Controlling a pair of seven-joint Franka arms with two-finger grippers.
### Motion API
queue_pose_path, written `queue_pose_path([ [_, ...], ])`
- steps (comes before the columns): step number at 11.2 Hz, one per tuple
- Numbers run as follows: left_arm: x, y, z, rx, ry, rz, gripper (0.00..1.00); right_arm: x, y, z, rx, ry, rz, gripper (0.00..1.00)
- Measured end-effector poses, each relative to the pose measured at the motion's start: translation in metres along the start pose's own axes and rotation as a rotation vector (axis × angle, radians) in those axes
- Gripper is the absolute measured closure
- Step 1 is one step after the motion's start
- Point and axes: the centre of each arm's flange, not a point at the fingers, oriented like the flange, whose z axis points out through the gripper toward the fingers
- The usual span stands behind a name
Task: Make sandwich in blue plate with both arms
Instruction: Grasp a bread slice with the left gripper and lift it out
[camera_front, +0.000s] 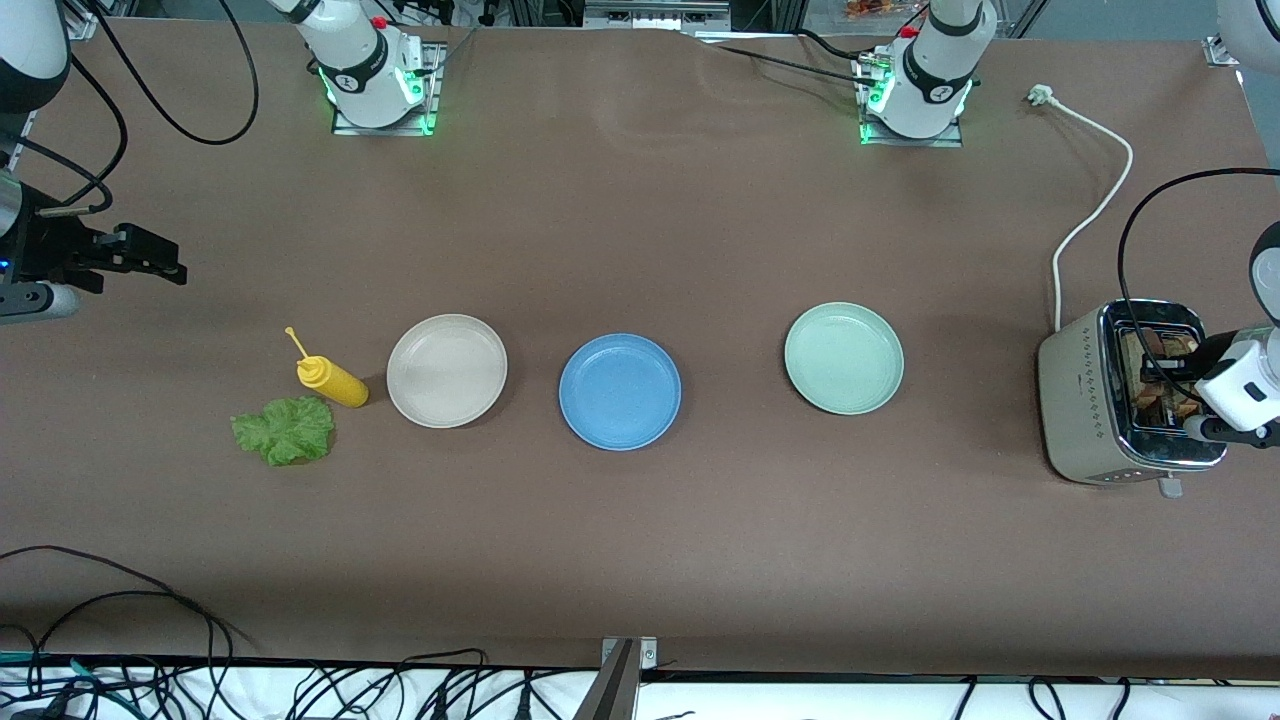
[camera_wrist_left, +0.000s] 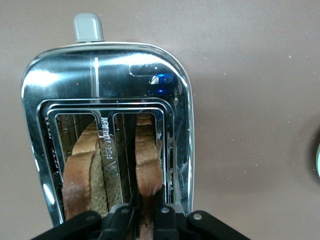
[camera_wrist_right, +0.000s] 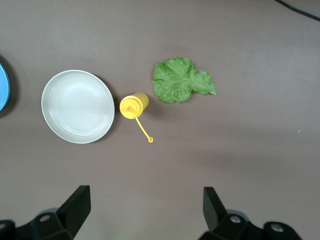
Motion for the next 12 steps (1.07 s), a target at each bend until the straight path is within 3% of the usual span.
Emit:
queue_pose_path([
  [4, 0.001, 0.001, -0.005, 0.003, 0.009, 0.003, 0.89, 0.0, 0.0, 0.0, 0.0, 0.0, 0.0, 0.0],
  [12, -0.011, 0.025, -0.086, 0.029, 0.134, 0.036, 0.91, 0.0, 0.0, 0.001, 0.0, -0.001, -0.001, 0.0],
])
